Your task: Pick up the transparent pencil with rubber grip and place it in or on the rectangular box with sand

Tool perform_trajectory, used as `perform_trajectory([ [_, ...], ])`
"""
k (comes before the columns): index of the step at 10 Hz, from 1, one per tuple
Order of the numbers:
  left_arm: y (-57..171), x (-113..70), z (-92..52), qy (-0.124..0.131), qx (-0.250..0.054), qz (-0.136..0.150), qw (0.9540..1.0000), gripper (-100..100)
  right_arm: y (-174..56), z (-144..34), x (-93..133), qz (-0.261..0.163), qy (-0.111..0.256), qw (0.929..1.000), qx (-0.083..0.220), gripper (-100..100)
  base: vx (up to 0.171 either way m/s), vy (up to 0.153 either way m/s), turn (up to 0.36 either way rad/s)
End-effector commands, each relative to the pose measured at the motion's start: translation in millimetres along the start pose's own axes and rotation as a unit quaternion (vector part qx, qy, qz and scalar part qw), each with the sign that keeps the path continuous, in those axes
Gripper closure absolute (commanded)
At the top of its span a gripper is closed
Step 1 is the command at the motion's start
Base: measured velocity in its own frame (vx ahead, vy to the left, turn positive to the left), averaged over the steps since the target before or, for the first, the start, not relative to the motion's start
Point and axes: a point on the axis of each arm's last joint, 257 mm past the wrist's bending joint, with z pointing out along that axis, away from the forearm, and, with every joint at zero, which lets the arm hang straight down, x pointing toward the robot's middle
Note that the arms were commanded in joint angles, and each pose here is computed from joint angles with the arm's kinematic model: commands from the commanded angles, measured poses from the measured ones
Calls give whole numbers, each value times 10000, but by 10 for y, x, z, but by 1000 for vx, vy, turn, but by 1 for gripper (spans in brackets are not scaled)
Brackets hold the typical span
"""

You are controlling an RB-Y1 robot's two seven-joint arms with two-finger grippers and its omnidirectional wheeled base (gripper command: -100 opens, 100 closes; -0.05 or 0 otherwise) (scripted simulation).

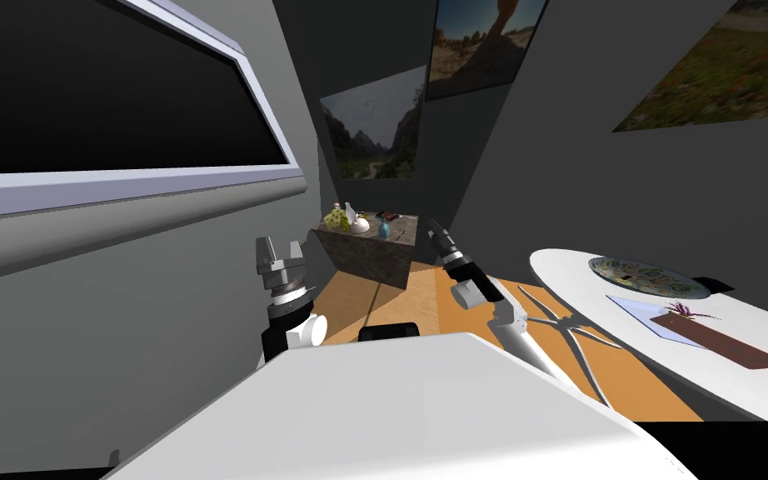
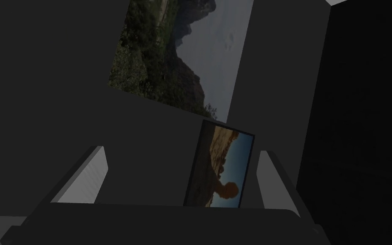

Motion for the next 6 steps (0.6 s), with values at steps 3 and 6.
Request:
perform_trajectory([
  [3,0,0,0,0,0,0,10000,0,-283,110,-4,-430,296,9977,429,-100,-73,25,43],
  [6,0,0,0,0,0,0,10000,0,-478,140,-11,-633,444,9943,738,-100,-49,24,31],
])
